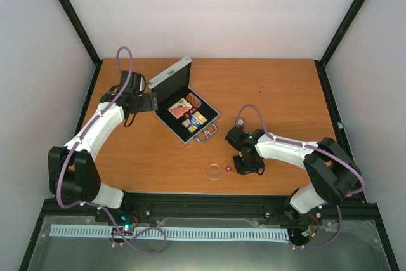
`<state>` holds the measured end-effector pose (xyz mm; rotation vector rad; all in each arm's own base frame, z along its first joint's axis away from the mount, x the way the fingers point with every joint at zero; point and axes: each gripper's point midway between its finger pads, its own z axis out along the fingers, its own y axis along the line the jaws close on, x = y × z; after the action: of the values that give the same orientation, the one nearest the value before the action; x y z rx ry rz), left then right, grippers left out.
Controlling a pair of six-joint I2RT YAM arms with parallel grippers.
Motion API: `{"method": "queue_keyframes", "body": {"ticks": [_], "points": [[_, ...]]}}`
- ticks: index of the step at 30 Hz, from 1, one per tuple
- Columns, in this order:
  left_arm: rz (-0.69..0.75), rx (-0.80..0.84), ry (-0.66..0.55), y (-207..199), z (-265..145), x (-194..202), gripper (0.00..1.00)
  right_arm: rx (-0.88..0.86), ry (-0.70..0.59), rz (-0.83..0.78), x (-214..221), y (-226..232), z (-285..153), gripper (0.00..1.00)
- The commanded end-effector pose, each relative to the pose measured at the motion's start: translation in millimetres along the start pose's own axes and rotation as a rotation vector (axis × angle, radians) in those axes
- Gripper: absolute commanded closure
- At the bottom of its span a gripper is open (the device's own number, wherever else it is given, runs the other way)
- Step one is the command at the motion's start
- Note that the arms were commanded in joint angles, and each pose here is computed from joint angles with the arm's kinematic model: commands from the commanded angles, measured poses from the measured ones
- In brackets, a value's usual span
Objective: Pack up texas hold em set
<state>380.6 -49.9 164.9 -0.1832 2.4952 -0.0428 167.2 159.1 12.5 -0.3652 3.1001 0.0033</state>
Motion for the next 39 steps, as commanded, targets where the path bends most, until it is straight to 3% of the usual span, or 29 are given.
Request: {"method": "queue_keyframes", "body": {"ticks": [1, 8, 17, 28, 39], "points": [[0.004, 0.002, -0.033, -0.4, -3.2, -11.1, 0.0, 0.023, -0.016, -0.01, -5.2, -1.3, -7.3, 0.84], [0.005, 0.001, -0.04, -0.2, -4.8, -12.8, 0.0, 0.008, -0.069, -0.027, -25.2, 7.5, -40.6, 0.87], [-0.002, 0.002, -0.042, 0.7, -7.0, -10.7, 0.0, -0.121, -0.232, -0.125, -109.8, 66.0, -98.4, 0.87], [-0.012, 0.004, -0.039, 0.2, -9.6, -11.8, 0.0, -0.216, -0.349, -0.271, -229.0, 148.4, -102.6, 0.89], [-0.013, 0.0, -0.045, 2.1, -15.8, -11.7, 0.0, -0.326, -0.369, -0.298, -269.7, 191.4, -80.4, 0.89]]}}
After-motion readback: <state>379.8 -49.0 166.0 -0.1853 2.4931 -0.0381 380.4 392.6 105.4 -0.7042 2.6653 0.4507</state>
